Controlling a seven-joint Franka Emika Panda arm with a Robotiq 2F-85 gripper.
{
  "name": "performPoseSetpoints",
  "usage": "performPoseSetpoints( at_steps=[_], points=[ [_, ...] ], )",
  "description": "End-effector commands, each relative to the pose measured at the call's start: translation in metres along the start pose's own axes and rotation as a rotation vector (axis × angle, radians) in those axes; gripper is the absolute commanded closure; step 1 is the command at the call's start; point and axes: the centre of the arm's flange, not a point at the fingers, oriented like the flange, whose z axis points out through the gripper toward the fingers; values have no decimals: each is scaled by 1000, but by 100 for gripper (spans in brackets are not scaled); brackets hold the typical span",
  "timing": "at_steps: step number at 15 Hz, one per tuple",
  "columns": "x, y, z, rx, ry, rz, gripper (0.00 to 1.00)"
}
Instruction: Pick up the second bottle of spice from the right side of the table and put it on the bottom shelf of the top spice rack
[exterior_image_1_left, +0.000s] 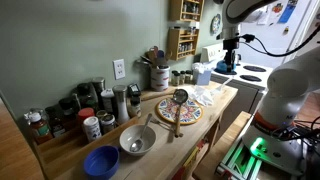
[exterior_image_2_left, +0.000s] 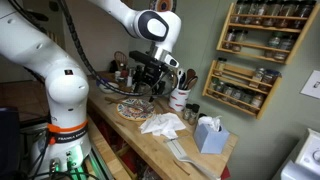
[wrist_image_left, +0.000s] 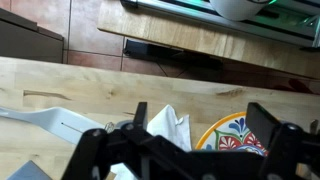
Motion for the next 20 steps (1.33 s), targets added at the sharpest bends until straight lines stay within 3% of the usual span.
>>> performPoseSetpoints(
  at_steps=[1, 6, 7, 9, 13, 18, 20],
  points=[
    [0, 0, 0, 0, 0, 0, 0],
    [0, 0, 0, 0, -1, 0, 0],
    [7, 5, -5, -31, 23, -53, 0],
    [25, 18, -17, -123, 78, -142, 0],
    [64, 34, -36, -224, 227, -320, 0],
    [109, 54, -40, -312, 418, -548, 0],
    [127, 57, -39, -303, 464, -631, 0]
  ],
)
